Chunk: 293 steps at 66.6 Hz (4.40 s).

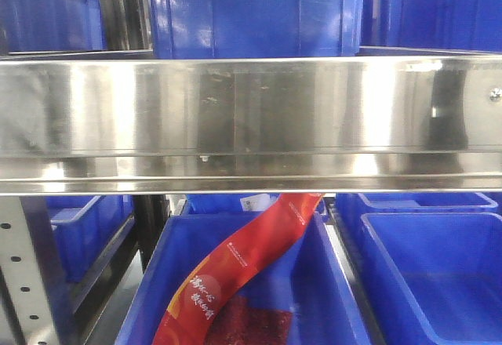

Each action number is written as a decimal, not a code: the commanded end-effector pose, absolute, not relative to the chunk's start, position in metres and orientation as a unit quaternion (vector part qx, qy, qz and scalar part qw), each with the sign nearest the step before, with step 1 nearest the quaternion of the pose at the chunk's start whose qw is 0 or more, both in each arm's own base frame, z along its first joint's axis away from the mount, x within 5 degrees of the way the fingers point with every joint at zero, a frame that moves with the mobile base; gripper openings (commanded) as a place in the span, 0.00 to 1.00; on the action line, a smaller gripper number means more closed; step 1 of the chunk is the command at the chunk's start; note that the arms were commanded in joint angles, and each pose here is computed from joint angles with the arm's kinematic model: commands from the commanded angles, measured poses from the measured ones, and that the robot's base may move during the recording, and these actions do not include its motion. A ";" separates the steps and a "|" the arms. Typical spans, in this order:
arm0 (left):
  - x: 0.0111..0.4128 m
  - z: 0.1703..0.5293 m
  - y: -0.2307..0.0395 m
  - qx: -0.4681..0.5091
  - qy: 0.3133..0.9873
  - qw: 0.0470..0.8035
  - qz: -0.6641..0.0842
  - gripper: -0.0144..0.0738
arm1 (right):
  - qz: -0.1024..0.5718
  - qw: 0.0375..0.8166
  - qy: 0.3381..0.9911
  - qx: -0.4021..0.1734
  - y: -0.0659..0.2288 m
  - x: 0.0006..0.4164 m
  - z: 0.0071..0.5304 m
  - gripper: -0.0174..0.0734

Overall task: Move two blue bins to right shelf middle
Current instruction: 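Raise the held light-blue bin with both grippers above the upper shelf, then lower the bin onto the upper shelf rollers and open both grippers, then pull both open grippers back from the placed bin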

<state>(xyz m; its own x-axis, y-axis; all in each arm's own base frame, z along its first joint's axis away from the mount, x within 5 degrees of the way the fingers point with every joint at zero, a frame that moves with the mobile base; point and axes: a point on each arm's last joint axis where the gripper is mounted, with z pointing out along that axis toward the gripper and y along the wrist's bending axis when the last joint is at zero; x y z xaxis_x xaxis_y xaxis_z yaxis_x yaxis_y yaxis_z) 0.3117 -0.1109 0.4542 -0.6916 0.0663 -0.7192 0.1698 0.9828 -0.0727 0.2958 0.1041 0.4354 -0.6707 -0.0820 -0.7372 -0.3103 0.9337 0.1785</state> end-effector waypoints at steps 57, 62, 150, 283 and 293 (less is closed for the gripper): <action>0.360 0.381 -0.130 0.091 0.929 0.358 -0.038 0.83 | 0.138 0.375 0.912 -0.090 0.113 0.330 0.361 0.75; 0.359 0.382 -0.129 0.090 0.929 0.357 -0.038 0.83 | 0.139 0.377 0.911 -0.090 0.113 0.330 0.363 0.82; 0.087 0.369 -0.022 0.053 0.750 0.649 -0.116 0.04 | 0.129 0.556 0.816 -0.094 0.039 0.113 0.323 0.02; 0.056 0.216 -0.001 0.001 0.666 0.746 -0.012 0.04 | 0.118 0.682 0.712 -0.117 0.018 0.046 0.303 0.02; 0.056 0.217 -0.001 0.001 0.662 0.750 -0.012 0.04 | 0.118 0.682 0.712 -0.117 0.018 0.046 0.303 0.02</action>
